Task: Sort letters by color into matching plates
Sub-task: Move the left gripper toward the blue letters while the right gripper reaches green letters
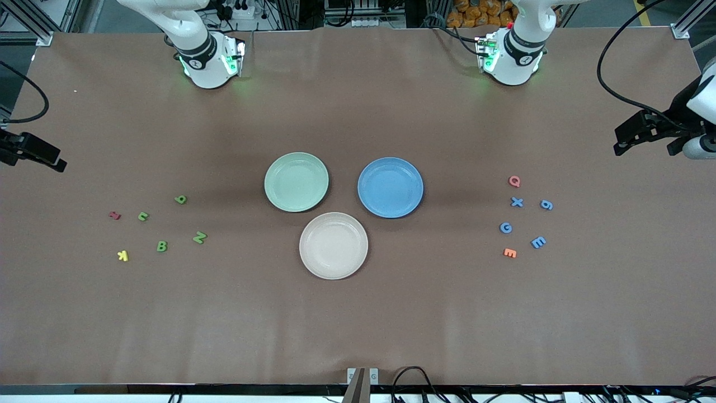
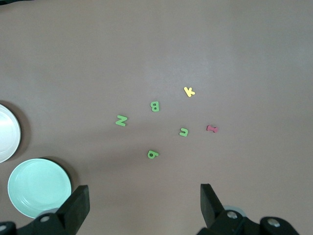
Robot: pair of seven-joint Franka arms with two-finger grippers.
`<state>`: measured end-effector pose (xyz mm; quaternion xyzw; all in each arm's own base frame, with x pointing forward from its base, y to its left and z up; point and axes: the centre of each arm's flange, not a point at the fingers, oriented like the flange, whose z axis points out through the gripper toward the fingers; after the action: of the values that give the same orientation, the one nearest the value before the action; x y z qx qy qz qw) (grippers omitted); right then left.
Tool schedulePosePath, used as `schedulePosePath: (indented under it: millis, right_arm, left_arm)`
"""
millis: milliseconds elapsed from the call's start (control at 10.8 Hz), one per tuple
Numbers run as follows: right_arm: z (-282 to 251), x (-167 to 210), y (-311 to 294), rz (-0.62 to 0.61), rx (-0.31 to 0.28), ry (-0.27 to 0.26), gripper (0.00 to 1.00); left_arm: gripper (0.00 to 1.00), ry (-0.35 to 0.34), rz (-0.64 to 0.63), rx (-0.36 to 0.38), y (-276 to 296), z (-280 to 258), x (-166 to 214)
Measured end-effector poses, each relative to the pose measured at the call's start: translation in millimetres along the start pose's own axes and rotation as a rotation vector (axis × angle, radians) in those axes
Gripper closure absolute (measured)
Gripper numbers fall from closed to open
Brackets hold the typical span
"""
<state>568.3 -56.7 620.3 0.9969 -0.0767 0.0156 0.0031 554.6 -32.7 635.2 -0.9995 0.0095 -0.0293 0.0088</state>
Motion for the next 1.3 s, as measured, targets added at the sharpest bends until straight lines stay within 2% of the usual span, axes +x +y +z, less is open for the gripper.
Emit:
schedulePosePath:
  millis: [465, 744, 1302]
  right_arm:
    - [0.0, 0.1, 0.0, 0.000, 0.000, 0.000, 0.00]
    - [0.0, 0.2, 0.0, 0.000, 0.000, 0.001, 0.00]
    - [-0.1, 1.0, 0.2, 0.000, 0.000, 0.006, 0.00]
  left_arm:
    - [0.00, -0.003, 0.001, 0.000, 0.8, 0.9, -0.2]
    - [0.00, -0.037, -0.002, 0.001, -1.3, 16.4, 0.3]
    - [0.00, -0.072, -0.006, -0.006, -4.7, 96.6, 18.9]
